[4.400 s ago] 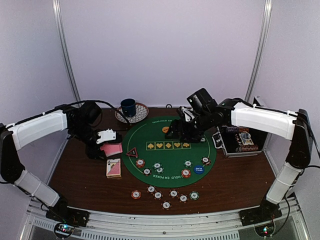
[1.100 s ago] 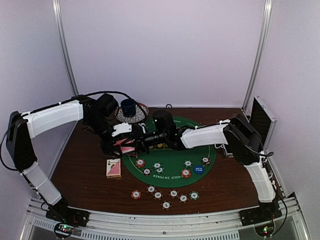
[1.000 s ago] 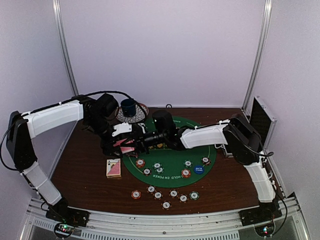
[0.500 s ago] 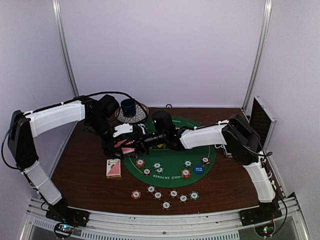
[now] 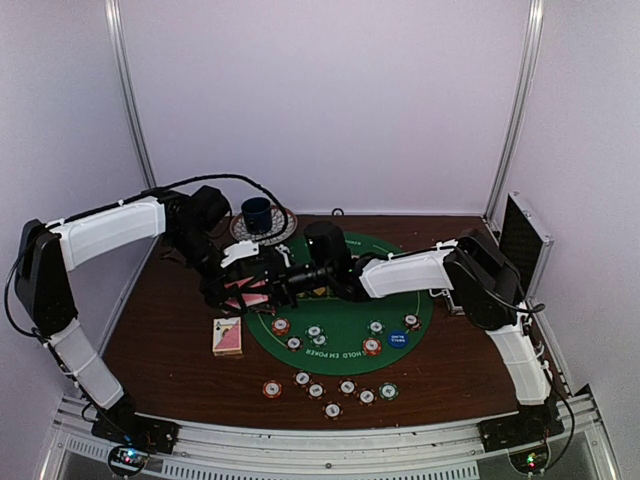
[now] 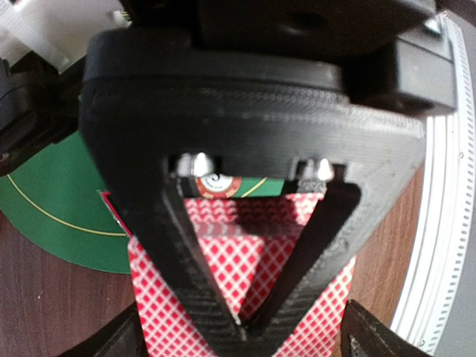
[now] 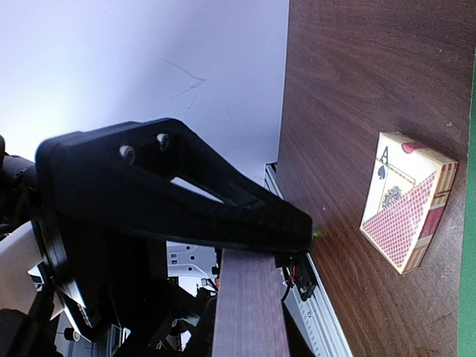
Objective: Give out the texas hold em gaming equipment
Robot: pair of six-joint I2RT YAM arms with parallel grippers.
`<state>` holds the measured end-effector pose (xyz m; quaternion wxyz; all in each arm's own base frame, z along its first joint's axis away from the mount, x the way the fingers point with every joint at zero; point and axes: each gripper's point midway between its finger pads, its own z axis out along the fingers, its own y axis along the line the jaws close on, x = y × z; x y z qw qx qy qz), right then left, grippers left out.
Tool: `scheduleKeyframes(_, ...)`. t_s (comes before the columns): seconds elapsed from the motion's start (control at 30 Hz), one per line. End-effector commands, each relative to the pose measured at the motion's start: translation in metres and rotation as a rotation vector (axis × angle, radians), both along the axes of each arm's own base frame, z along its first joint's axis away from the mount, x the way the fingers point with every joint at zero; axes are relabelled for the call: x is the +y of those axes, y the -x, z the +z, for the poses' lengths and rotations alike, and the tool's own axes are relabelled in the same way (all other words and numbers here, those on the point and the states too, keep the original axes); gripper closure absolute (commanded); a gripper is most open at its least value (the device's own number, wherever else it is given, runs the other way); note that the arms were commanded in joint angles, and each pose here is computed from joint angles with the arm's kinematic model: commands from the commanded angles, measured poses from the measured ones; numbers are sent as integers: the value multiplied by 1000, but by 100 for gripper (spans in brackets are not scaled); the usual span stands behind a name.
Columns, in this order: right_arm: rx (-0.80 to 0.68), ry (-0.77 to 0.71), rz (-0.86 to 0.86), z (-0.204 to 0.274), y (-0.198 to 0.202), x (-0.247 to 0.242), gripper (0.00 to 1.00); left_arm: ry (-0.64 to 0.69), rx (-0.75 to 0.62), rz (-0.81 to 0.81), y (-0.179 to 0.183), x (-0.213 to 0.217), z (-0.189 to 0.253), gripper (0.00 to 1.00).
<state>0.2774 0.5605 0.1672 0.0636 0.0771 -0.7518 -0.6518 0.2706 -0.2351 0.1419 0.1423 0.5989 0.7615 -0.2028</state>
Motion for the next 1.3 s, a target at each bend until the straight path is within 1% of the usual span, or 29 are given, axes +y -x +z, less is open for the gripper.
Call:
scheduleKeyframes(0.0, -42, -72, 2, 19, -4, 8, 100, 19, 20, -21, 4, -3, 1, 14)
scheduleKeyframes(0.2, -41, -76, 1, 19, -5, 9, 100, 8, 10, -21, 3, -1, -2, 13)
scheduleKeyframes(0.4, -37, -73, -1, 17, -5, 9, 100, -35, -2, -46, 5, 5, -13, 23)
scheduleKeyframes(0.47, -37, -77, 0, 18, -5, 9, 100, -52, -5, -54, 7, 7, -17, 23)
scheduleKeyframes(0.6, -39, -79, -1, 19, -5, 10, 100, -54, -9, -59, 8, 7, -20, 17)
scheduleKeyframes(0.7, -38, -78, -1, 19, -6, 10, 100, -43, -6, -60, 9, 5, -19, 17)
scheduleKeyframes(0.83, -34, -69, -4, 15, -6, 9, 100, -43, -20, -56, 6, 5, -17, 26)
scheduleKeyframes(1.07, -34, -15, -16, 0, -8, 7, 100, -49, -73, -64, -2, 5, -10, 54)
scheduleKeyframes(1.2, -37, 20, -31, -9, -10, 4, 100, -51, -88, -67, -4, 5, -6, 62)
scheduleKeyframes(1.27, -47, 47, -37, -14, -11, 2, 100, -51, -97, -67, -6, 4, -4, 64)
